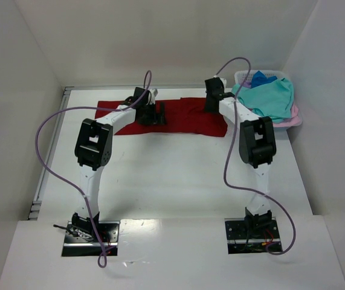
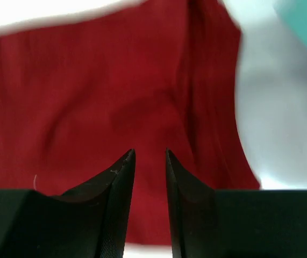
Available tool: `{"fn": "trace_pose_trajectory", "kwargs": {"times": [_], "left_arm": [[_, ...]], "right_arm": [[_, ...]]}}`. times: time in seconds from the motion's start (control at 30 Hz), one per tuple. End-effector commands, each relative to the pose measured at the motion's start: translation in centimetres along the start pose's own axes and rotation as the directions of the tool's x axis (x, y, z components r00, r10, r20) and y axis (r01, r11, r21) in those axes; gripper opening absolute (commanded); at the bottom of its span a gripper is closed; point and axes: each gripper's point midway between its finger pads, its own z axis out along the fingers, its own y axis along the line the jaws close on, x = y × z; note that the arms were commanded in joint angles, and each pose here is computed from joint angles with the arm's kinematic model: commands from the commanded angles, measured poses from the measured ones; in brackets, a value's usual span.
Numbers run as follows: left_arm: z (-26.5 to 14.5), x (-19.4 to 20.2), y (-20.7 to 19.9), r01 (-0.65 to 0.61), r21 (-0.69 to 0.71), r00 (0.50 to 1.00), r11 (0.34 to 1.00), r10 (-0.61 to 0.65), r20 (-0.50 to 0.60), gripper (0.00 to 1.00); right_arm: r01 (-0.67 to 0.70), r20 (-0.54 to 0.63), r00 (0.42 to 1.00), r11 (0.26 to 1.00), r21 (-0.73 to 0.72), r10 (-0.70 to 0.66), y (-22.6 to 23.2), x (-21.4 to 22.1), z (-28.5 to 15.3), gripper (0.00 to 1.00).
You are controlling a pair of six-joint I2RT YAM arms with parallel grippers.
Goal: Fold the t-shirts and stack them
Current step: Fold the other side of the tshirt into a rectangle, then rotate the tshirt 90 degrees
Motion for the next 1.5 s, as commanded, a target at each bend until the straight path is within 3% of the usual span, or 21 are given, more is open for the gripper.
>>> {"fn": "trace_pose_trajectory", "kwargs": {"times": [0.0, 0.03, 0.23, 0.43, 0.6, 1.03, 1.33, 1.47], "left_arm": [[-1.6, 0.2, 2.9, 0.019, -0.066, 1.0, 0.998, -0.02, -0.014, 0.99], [-2.0, -0.2, 2.9, 0.007, -0.072, 1.0, 0.997, -0.007, -0.002, 0.99], [-3.6, -2.2, 6.1, 0.058, -0.106, 0.998, 0.993, -0.053, 0.042, 0.99], [-6.1, -3.8, 8.0, 0.073, -0.118, 0.994, 0.99, -0.063, 0.085, 0.99], [-6.7, -2.5, 10.1, 0.109, -0.155, 0.993, 0.982, -0.1, 0.064, 0.99], [-7.7, -0.3, 16.2, 0.193, -0.26, 0.981, 0.946, -0.194, 0.024, 0.99], [-9.4, -0.6, 17.8, 0.167, -0.35, 0.986, 0.922, -0.164, 0.038, 0.99], [-10.8, -2.4, 16.2, 0.09, -0.281, 0.995, 0.956, -0.071, 0.076, 0.99]], "right_arm": [[-0.084, 0.148, 0.983, 0.985, -0.151, 0.106, 1.6, -4.6, -7.2, 0.35], [-0.084, 0.097, 0.99, 0.987, -0.139, 0.098, 0.8, -1.8, -6.8, 0.36], [-0.114, -0.01, 0.994, 0.99, -0.087, 0.113, -1.2, 4.1, -6.2, 0.3], [-0.115, -0.071, 0.991, 0.99, -0.08, 0.109, -1.2, 6.4, -4.7, 0.17], [-0.092, -0.092, 0.992, 0.995, -0.034, 0.089, -1.6, 6.9, -3.2, 0.11], [-0.053, -0.139, 0.988, 0.992, 0.114, 0.069, -4.3, 9.1, -2.3, 0.08], [-0.066, -0.151, 0.984, 0.986, 0.154, 0.09, -5.8, 9.6, -1.9, 0.08], [-0.092, -0.11, 0.989, 0.994, 0.059, 0.098, -4.2, 7.4, -3.6, 0.08]]}}
